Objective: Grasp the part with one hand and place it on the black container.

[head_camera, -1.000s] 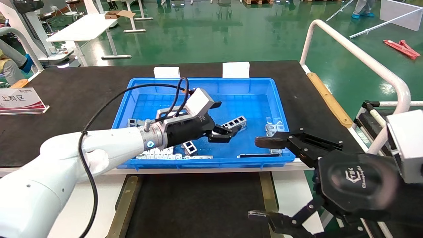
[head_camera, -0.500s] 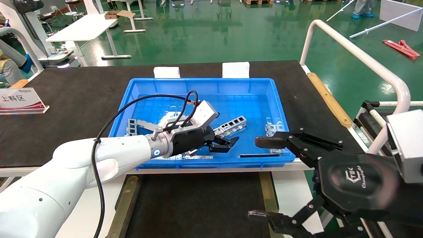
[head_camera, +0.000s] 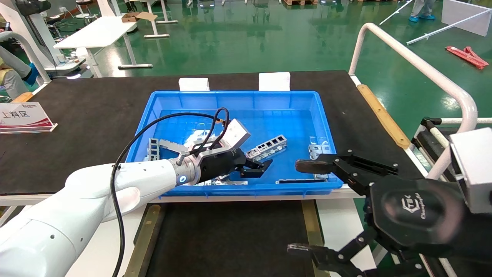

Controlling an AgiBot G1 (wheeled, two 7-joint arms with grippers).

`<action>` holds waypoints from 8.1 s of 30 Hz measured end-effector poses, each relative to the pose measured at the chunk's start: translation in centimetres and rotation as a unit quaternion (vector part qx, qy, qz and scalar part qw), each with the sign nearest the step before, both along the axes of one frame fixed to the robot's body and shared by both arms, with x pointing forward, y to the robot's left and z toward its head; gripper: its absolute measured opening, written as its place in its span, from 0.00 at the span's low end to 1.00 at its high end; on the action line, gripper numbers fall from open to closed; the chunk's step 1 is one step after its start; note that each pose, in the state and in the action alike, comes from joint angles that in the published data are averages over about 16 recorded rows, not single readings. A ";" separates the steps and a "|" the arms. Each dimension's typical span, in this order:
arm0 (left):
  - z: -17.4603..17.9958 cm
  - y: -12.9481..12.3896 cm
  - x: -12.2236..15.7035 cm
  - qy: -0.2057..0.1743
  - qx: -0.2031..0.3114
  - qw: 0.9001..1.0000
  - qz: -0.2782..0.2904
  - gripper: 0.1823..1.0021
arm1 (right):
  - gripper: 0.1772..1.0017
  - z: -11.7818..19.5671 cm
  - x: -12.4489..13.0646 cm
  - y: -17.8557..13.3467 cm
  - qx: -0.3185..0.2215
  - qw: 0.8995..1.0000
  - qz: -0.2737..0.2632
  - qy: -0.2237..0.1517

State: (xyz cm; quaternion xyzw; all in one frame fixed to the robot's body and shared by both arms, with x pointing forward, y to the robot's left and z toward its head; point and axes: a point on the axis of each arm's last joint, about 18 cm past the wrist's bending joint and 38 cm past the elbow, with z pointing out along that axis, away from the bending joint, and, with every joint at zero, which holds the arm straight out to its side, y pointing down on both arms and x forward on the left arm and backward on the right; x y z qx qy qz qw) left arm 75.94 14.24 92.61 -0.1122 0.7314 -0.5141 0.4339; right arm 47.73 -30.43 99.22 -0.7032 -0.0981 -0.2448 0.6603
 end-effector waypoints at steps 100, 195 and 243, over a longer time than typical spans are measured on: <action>-15.5 9.6 -15.3 0.131 -0.122 0.973 -0.147 0.17 | 0.02 0.0 0.0 0.0 0.000 1.000 0.000 0.000; -25.8 -0.8 -9.1 0.209 -0.369 0.895 0.139 0.58 | 0.46 0.0 0.0 0.0 0.000 1.000 0.000 0.000; -15.2 12.7 -20.1 0.143 -0.102 0.973 -0.150 1.00 | 1.00 0.0 0.0 0.0 0.000 1.000 0.000 0.000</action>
